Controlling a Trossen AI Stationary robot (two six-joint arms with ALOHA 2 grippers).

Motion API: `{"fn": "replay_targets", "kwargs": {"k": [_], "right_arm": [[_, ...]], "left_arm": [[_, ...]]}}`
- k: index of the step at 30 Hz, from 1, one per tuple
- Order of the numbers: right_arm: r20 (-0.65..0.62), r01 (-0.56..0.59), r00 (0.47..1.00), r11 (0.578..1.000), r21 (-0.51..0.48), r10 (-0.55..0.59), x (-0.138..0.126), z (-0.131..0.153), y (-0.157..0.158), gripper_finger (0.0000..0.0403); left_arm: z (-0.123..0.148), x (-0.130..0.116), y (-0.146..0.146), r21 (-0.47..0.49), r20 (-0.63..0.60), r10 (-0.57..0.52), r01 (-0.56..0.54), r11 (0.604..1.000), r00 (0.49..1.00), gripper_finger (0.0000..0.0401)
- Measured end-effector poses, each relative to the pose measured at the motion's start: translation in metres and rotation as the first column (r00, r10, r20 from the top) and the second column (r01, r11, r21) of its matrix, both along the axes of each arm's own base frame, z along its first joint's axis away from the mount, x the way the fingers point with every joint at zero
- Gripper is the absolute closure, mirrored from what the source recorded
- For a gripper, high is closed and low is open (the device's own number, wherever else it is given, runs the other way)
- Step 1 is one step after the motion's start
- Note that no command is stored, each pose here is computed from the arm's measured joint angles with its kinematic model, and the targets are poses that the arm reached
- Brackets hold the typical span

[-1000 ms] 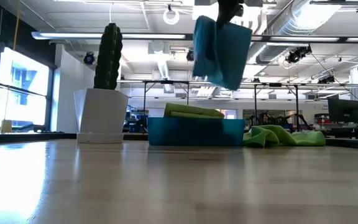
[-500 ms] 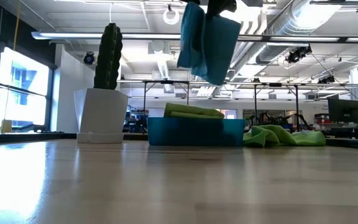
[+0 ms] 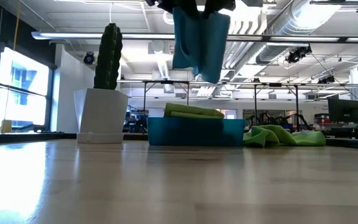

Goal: Fold microfiber towels
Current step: Stack the blue microfiber towel on top of the green microfiber towel

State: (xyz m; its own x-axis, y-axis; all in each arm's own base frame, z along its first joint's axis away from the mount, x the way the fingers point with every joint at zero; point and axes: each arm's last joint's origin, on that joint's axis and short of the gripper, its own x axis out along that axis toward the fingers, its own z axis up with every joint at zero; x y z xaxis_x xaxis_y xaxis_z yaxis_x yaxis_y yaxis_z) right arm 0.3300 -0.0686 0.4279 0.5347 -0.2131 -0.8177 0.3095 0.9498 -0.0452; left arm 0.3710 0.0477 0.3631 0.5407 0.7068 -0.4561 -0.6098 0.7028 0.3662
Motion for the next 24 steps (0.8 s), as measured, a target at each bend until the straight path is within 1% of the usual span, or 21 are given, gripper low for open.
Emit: {"fn": "replay_targets", "kwargs": {"k": [3,5,7,9,12,15,17,18,19,21,24], "right_arm": [[0.000,-0.001,1.000,1.000,0.000,0.001,0.0001,0.0000,0.0003,0.0403],[0.000,-0.001,1.000,1.000,0.000,0.001,0.0001,0.0000,0.0003,0.0403],[0.000,0.000,1.000,1.000,0.000,0.000,0.0000,0.0000,0.0001,0.0403],[0.000,0.000,1.000,1.000,0.000,0.000,0.0000,0.0000,0.0001,0.0403],[0.000,-0.001,1.000,1.000,0.000,0.001,0.0000,0.0000,0.0001,0.0403],[-0.003,-0.011,1.000,1.000,-0.004,0.011,0.0000,0.0000,0.0002,0.0402],[-0.011,-0.030,0.999,0.999,-0.013,0.030,-0.0003,-0.0003,0.0005,0.0397],[-0.018,-0.043,0.999,0.999,-0.019,0.043,-0.0006,-0.0005,0.0007,0.0393],[-0.028,-0.055,0.998,0.998,-0.023,0.054,-0.0010,-0.0009,0.0013,0.0388],[-0.060,-0.092,0.994,0.995,-0.034,0.089,-0.0027,-0.0022,0.0032,0.0372],[-0.128,-0.131,0.984,0.991,-0.029,0.126,-0.0082,-0.0048,0.0069,0.0335]], "left_arm": [[-0.0018,-0.0039,-0.0004,0.017,-0.043,0.028,-0.027,0.999,0.999,0.0190],[-0.0035,-0.0057,-0.0001,0.012,-0.058,0.042,-0.041,0.999,0.997,0.0190],[-0.0045,-0.0066,0.0001,-0.001,-0.055,0.054,-0.054,0.999,0.997,0.0193],[-0.0044,-0.0066,0.0001,-0.004,-0.050,0.059,-0.059,0.998,0.997,0.0205],[-0.0044,-0.0064,-0.0017,-0.001,-0.054,0.051,-0.051,0.999,0.997,0.0248],[-0.0047,-0.0061,-0.0023,-0.013,-0.054,0.035,-0.036,0.999,0.998,0.0315],[-0.0051,-0.0055,-0.0027,-0.031,-0.058,0.007,-0.009,0.999,0.998,0.0365],[-0.0053,-0.0052,-0.0032,-0.042,-0.062,-0.016,0.013,0.999,0.998,0.0382],[-0.0056,-0.0047,-0.0038,-0.059,-0.061,-0.037,0.034,0.998,0.997,0.0390],[-0.0061,-0.0039,-0.0048,-0.090,-0.056,-0.074,0.069,0.994,0.996,0.0386],[-0.0051,-0.0043,-0.0089,-0.132,-0.046,-0.130,0.123,0.984,0.990,0.0389]]}}
